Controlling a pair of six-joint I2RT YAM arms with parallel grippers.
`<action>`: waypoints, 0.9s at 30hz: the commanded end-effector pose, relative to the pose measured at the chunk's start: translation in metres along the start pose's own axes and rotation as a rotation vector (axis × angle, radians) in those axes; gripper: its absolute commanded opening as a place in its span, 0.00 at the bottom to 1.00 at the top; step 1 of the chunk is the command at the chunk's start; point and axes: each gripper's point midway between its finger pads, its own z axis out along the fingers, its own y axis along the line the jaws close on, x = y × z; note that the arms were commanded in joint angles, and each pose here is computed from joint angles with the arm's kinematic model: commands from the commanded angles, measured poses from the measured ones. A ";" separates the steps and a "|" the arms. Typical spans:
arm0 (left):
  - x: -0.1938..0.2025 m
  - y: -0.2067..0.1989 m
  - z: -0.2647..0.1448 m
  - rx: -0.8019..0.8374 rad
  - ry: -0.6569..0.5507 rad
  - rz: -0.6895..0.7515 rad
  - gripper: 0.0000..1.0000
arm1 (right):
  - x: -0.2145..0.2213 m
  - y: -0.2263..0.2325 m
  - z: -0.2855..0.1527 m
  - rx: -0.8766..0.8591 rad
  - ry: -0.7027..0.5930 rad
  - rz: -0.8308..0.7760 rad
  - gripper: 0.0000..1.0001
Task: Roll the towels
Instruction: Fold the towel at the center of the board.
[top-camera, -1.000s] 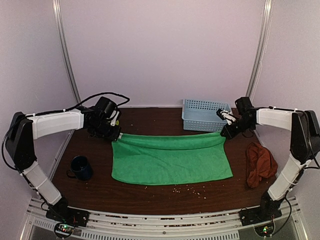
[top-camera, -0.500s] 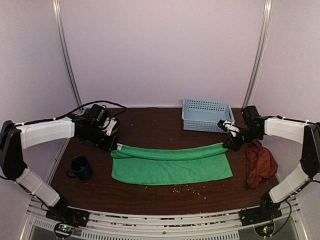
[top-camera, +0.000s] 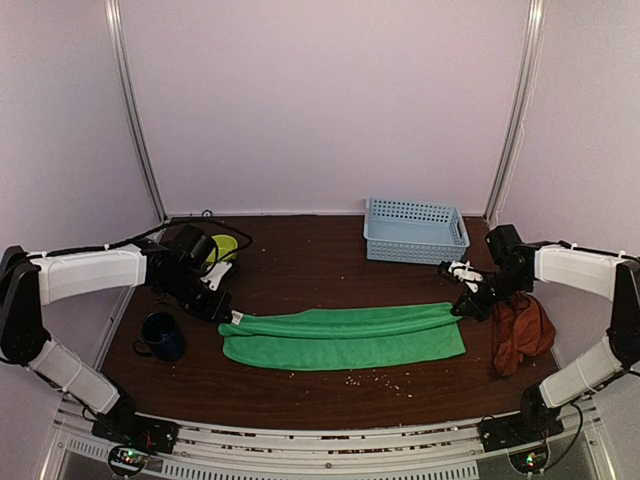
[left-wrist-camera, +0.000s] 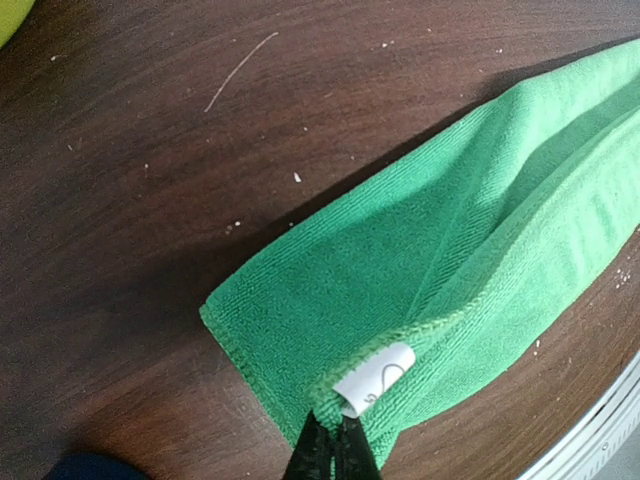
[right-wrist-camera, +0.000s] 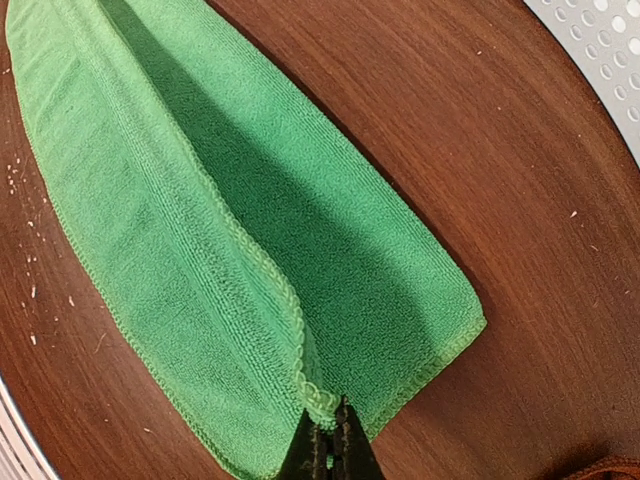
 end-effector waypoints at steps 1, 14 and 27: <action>0.004 -0.003 0.000 0.028 0.022 0.011 0.00 | 0.009 0.006 -0.001 -0.017 0.018 -0.026 0.00; 0.021 0.009 0.015 -0.019 0.097 -0.044 0.00 | 0.036 0.011 0.010 -0.030 0.099 -0.091 0.00; 0.035 0.012 0.010 -0.038 0.115 -0.078 0.00 | 0.054 0.014 -0.003 -0.009 0.131 -0.149 0.00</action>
